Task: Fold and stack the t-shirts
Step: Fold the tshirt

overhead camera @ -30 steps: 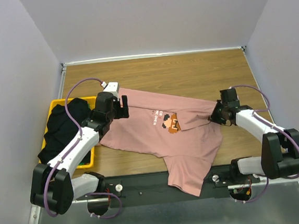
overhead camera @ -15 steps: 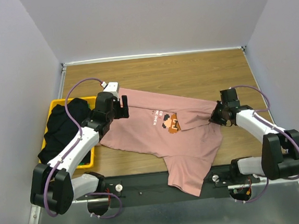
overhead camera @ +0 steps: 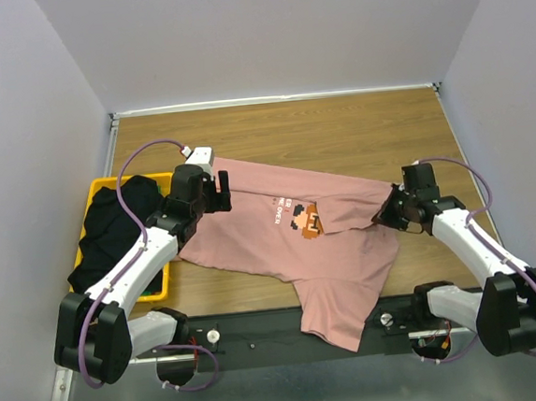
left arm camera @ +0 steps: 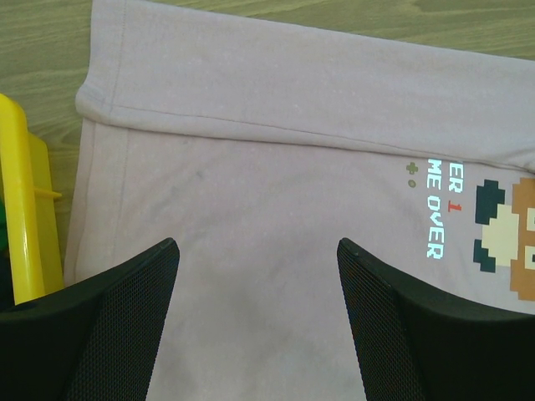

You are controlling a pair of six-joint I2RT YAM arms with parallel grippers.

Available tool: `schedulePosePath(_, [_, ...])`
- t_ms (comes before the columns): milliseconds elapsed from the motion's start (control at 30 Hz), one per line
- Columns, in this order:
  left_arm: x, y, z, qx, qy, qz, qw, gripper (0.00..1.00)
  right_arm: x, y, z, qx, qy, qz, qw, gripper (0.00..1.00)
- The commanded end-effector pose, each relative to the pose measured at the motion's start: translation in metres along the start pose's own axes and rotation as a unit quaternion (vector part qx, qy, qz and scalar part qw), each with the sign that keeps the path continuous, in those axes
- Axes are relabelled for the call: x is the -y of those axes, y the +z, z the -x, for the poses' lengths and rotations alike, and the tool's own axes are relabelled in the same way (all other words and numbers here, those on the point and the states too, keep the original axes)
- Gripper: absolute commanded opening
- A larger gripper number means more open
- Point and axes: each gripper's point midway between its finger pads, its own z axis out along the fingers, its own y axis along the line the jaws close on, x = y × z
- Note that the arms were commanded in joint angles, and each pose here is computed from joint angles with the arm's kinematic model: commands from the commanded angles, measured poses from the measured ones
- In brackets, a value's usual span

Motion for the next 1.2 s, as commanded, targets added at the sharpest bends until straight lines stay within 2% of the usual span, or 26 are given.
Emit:
schedulePosePath(0, [0.006,-0.002,0.008,0.012,0.006,-0.016,1.0,0.84,0.002,-0.006,-0.027,-0.049,0.025,0.013,0.998,0.01])
schedulePosePath(500, [0.008,-0.001,0.004,0.005,0.008,-0.02,1.0,0.84,-0.014,-0.008,-0.05,-0.089,0.022,0.037,0.995,0.01])
schedulePosePath(1167, [0.009,-0.002,0.006,0.008,0.008,-0.022,1.0,0.84,-0.038,-0.015,-0.064,-0.107,0.006,0.055,0.993,0.02])
